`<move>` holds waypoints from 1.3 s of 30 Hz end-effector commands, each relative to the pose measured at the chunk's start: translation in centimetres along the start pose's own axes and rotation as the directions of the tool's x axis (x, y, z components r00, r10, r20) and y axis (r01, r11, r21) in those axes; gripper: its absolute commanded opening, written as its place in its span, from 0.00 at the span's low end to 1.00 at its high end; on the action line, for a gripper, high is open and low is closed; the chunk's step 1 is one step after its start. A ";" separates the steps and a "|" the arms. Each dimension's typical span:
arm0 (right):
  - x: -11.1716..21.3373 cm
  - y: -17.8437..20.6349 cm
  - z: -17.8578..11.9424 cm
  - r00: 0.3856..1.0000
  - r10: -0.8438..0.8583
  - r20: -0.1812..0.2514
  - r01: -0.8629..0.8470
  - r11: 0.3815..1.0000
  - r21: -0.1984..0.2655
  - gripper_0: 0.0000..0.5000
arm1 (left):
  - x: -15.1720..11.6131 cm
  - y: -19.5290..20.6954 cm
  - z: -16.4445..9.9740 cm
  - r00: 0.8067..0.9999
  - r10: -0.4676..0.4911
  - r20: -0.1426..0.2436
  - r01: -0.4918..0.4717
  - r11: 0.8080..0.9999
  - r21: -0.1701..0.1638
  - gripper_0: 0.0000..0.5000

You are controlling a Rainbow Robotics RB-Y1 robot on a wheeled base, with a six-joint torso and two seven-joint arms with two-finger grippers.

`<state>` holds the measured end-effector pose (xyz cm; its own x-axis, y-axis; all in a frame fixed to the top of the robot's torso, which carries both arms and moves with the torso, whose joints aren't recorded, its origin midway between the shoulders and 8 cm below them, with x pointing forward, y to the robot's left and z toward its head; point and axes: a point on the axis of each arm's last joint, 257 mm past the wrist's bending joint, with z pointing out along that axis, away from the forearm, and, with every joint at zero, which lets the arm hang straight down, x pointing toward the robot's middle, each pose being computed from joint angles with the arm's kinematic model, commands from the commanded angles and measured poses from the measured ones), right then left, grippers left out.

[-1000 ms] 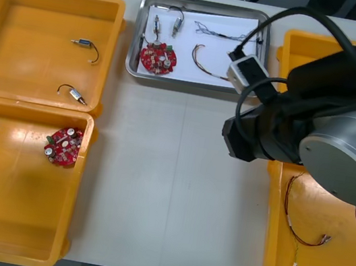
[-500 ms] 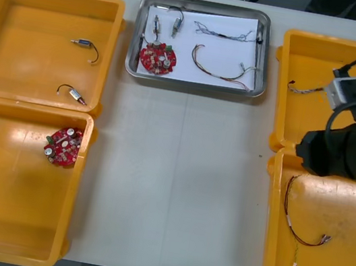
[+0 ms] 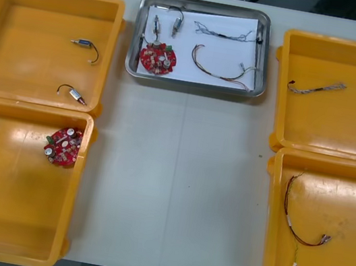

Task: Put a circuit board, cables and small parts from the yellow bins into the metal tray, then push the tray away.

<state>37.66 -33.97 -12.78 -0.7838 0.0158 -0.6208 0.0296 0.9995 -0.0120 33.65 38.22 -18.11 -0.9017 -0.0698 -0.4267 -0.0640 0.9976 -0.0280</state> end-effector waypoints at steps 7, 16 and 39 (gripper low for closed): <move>1.4 -3.8 0.4 0.993 0.067 -0.094 -0.066 0.998 0.011 1.00 | 0.5 0.6 -0.6 0.994 0.113 -0.010 -0.113 0.993 -0.033 1.00; 0.6 -4.2 0.3 0.992 0.044 -0.120 -0.043 0.999 0.009 1.00 | 0.5 0.6 -0.6 0.994 0.113 -0.010 -0.113 0.993 -0.033 1.00; 1.1 -4.0 0.7 0.990 0.036 -0.139 -0.035 0.999 0.010 1.00 | 0.5 0.6 -0.6 0.994 0.113 -0.010 -0.113 0.993 -0.033 1.00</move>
<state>36.92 -37.63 -14.93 -0.8637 0.0843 -0.4970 0.0744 0.9964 0.0398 33.65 38.22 -18.10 -0.9017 -0.0698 -0.4267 -0.0640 0.9976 -0.0280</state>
